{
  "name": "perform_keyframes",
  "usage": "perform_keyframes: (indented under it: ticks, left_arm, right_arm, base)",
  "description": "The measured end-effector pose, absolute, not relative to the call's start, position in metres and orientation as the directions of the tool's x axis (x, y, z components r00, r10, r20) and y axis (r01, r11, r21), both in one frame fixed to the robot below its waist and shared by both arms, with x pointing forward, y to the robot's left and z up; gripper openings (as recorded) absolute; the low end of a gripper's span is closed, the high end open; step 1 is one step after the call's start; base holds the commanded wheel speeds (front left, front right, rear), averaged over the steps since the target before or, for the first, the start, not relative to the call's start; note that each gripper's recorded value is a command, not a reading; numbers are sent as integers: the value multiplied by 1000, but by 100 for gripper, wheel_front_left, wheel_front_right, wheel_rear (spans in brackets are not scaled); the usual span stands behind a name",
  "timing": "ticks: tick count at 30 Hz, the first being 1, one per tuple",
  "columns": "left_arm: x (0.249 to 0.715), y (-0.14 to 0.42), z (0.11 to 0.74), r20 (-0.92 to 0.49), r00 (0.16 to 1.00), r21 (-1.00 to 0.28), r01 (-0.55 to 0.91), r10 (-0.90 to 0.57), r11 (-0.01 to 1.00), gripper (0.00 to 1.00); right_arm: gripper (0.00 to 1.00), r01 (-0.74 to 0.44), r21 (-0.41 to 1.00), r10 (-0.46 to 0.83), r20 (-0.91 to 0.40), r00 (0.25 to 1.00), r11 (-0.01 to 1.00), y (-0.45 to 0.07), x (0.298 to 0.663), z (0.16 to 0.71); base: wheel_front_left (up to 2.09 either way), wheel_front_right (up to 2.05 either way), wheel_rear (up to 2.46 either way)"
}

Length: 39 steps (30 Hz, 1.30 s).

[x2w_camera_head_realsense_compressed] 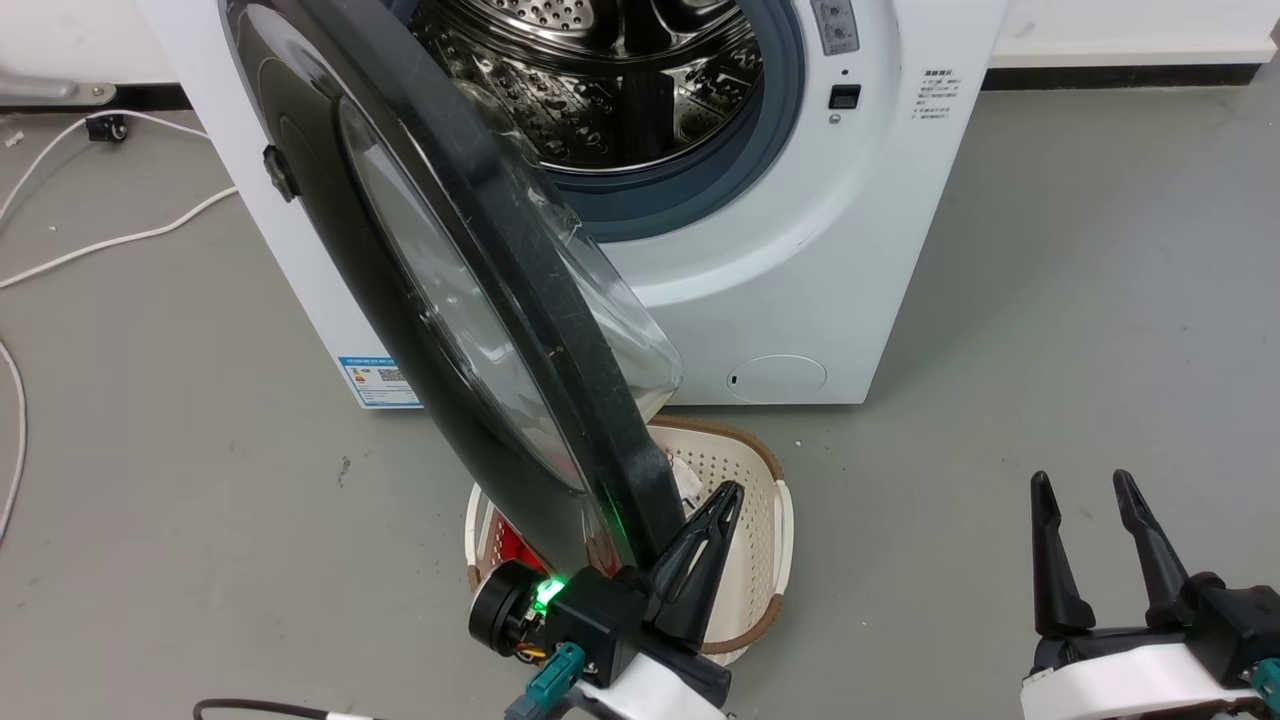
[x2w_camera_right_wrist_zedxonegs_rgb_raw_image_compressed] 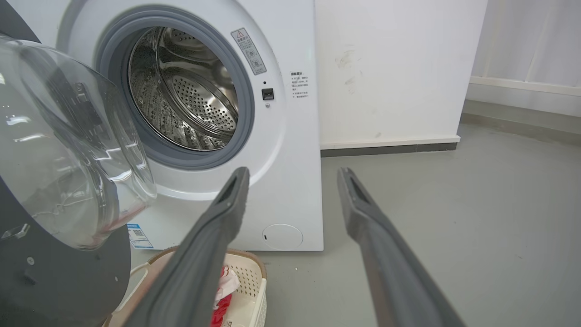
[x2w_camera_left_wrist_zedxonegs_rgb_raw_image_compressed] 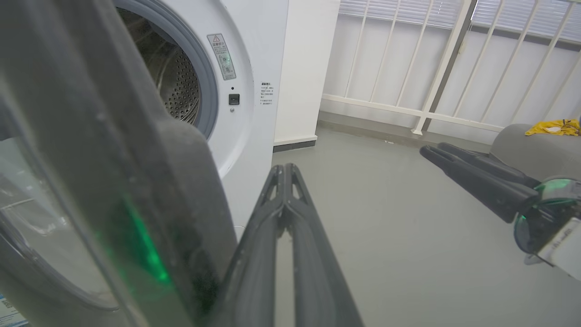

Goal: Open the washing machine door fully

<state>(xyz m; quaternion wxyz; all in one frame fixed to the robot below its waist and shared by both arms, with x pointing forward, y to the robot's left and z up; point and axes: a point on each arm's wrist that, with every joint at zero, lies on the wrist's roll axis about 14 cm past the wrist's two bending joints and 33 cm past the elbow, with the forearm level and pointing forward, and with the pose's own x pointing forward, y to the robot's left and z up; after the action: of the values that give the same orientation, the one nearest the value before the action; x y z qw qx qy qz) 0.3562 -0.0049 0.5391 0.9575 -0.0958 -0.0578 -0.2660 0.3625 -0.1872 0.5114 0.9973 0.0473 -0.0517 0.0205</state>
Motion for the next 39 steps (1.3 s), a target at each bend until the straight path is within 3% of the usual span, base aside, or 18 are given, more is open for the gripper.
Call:
perform_keyframes:
  ticks: [26,39]
  left_arm:
    - [345,31,540,164,921,-132,377,-354,917,0]
    - [338,42,540,165,920,-68,369,-354,927,0]
  right_arm:
    - [100,-74,109,62,106,992,991,-178,365,513]
    - [100,-109,113,98,103,990,988,-166,367,513]
  base:
    - [0,0,0]
    - [0,0,0]
